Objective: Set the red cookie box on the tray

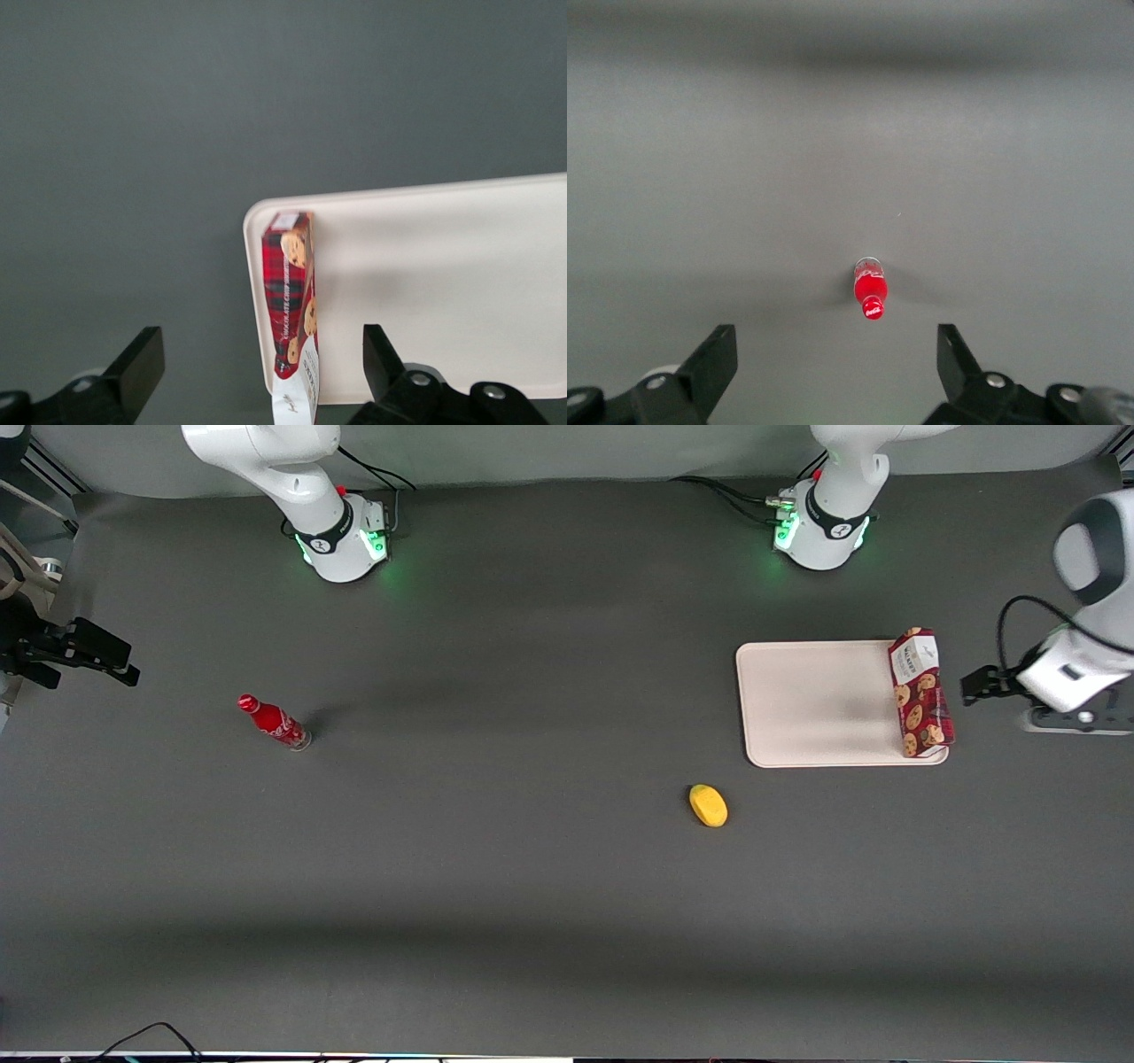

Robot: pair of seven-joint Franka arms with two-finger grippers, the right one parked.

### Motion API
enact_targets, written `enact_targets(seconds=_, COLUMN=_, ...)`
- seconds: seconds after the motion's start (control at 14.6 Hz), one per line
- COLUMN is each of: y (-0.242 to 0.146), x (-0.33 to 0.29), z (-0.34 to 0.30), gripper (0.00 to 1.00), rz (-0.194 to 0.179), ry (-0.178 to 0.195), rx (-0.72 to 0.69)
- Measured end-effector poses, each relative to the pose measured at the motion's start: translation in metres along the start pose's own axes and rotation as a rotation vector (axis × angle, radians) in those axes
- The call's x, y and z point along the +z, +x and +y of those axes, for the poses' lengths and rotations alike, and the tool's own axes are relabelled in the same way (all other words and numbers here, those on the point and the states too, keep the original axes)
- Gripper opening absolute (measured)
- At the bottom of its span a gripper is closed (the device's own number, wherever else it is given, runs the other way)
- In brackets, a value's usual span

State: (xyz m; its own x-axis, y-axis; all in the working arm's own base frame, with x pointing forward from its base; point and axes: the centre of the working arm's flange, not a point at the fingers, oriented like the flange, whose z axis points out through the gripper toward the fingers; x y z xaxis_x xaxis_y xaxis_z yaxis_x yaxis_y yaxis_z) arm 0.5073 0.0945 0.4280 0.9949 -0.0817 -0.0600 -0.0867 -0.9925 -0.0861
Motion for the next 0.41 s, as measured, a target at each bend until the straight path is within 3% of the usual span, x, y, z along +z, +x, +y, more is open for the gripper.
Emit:
enact_targets(seconds=0.14, y=0.013, x=-0.043, z=0.003, gripper=1.0, rz=0.037, ry=0.004, rx=-0.001)
enact_targets(seconds=0.41, y=0.025, x=-0.125, z=0.023, gripper=1.0, rz=0.06, ry=-0.019, rx=-0.012)
